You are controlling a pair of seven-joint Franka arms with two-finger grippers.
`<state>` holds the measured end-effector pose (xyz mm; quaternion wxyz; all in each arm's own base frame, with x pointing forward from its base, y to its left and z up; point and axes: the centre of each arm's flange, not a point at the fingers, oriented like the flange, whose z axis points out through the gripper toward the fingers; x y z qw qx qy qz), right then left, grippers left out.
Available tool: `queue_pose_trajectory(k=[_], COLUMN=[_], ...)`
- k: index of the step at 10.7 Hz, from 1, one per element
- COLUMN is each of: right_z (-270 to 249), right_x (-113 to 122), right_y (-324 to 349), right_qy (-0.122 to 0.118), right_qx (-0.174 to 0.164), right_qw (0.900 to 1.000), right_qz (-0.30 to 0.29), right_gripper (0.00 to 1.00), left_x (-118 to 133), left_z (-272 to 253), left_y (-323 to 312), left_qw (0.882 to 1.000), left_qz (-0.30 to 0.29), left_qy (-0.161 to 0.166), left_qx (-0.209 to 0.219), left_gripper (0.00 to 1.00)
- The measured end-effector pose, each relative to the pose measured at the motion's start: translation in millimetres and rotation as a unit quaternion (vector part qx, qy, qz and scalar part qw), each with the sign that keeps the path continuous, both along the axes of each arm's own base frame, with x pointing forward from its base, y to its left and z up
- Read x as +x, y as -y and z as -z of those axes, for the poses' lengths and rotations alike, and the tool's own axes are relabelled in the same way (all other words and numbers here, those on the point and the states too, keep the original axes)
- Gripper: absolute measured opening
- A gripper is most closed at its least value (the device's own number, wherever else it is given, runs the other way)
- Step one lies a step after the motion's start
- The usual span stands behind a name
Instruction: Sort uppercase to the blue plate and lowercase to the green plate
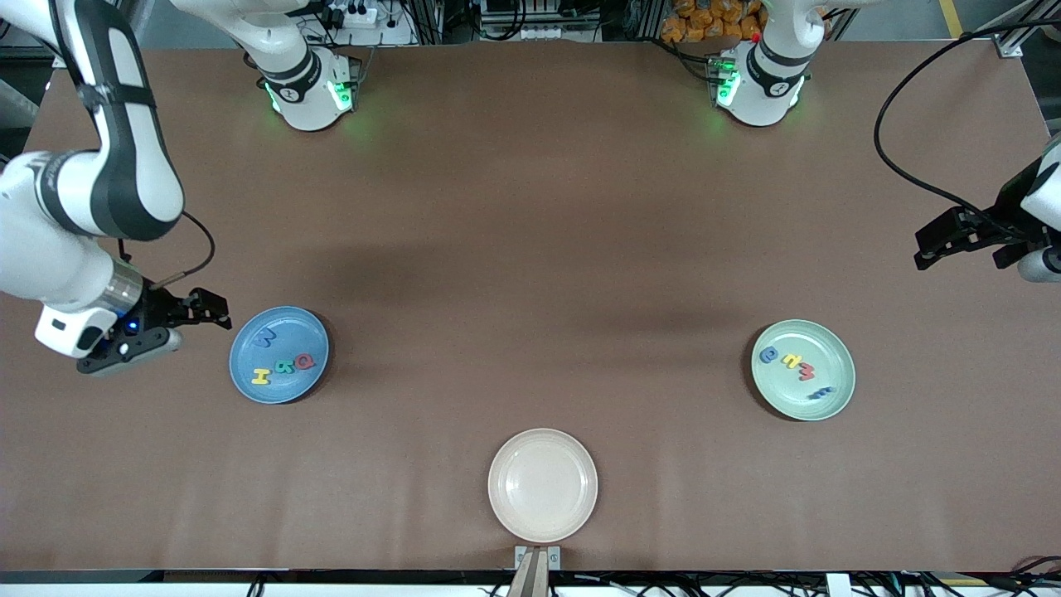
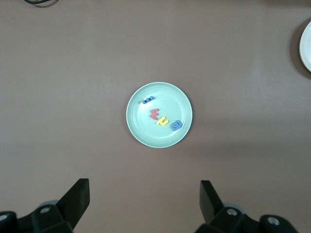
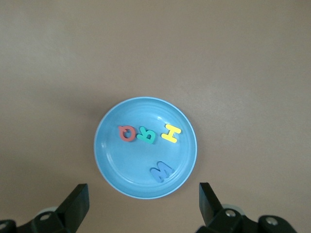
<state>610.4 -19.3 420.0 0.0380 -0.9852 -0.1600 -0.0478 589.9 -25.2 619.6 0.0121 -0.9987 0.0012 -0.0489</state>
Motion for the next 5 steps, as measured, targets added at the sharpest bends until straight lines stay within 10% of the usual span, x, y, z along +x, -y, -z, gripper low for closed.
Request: queue_pose_trajectory(k=[5], right_z=[-94], right_x=[-27], right_y=[16], right_qy=[0.035], right_qx=[-0.016], right_qw=[0.999], right_qz=[0.021], right_gripper=[1.00], left_x=[-11], left_z=[-5], left_y=[4], left_qw=[1.000], left_qz=[0.003], left_qy=[-0.021], left_qx=[0.001], left_gripper=[1.00])
